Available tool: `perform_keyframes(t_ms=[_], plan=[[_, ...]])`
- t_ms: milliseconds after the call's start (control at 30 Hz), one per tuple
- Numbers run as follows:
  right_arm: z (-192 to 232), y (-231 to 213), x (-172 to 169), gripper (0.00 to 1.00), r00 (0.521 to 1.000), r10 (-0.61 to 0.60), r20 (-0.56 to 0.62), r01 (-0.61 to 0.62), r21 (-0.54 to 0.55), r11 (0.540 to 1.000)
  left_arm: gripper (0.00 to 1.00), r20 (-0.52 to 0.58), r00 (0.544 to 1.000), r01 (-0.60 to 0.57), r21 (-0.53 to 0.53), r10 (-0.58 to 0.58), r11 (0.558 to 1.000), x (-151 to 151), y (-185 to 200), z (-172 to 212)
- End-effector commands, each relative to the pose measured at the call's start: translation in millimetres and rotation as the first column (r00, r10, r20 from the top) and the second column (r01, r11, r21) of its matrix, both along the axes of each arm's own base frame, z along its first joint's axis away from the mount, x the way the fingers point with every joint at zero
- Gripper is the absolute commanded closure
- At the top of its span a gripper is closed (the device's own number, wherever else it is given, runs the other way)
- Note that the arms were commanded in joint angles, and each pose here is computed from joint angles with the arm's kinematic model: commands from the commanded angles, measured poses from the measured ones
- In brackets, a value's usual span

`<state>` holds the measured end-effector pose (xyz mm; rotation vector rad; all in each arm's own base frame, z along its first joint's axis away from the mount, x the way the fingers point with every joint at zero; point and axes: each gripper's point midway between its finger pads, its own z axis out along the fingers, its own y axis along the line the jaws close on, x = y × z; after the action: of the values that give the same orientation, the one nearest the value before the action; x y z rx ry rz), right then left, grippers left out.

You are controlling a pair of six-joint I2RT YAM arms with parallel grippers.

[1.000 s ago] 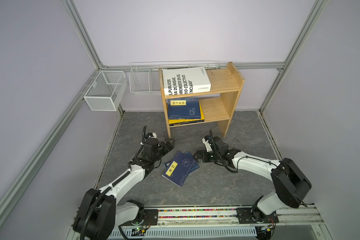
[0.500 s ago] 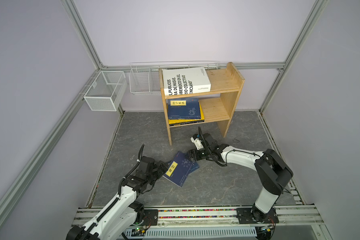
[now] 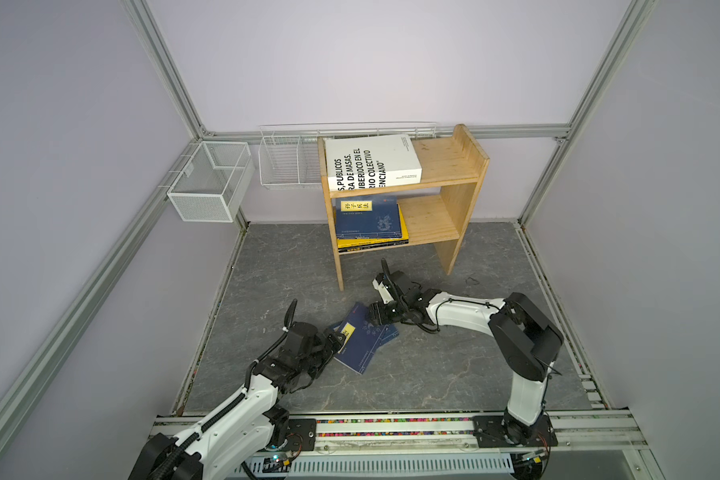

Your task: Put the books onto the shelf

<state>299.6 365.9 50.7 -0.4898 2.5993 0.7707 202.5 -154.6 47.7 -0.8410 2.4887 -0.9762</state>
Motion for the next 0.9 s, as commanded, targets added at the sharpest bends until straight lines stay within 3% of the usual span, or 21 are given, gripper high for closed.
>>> perform_keyframes(t_ms=[0, 267, 433, 567, 867], plan=[[-23.9, -2.5, -13.4, 0.4, 0.999, -0.004, -0.053, 0.001, -0.067, 0.998, 0.09, -0.042, 0.999, -0.026, 0.01, 0.027, 1.0, -5.4, 3.7, -10.9], [-45.3, -6.0, -26.9, 0.45, 0.995, -0.013, -0.095, 0.003, -0.111, 0.994, 0.08, 0.077, 0.995, -0.063, -0.055, 0.068, 0.996, 16.1, -1.8, -9.7], [-56.2, -13.9, -30.5, 0.47, 0.994, -0.022, -0.108, 0.006, -0.148, 0.989, 0.08, 0.203, 0.975, -0.076, -0.077, 0.09, 0.994, 31.0, -0.9, 25.7], [-64.0, -13.2, -32.3, 0.47, 0.991, -0.025, -0.128, 0.005, -0.153, 0.988, 0.08, 0.321, 0.941, -0.059, -0.15, 0.105, 0.987, 39.1, -4.9, 77.7], [-67.9, -9.5, -31.9, 0.48, 0.989, -0.023, -0.146, 0.002, -0.148, 0.989, 0.09, 0.432, 0.889, -0.011, -0.308, 0.15, 0.951, 41.4, -13.4, 130.8]])
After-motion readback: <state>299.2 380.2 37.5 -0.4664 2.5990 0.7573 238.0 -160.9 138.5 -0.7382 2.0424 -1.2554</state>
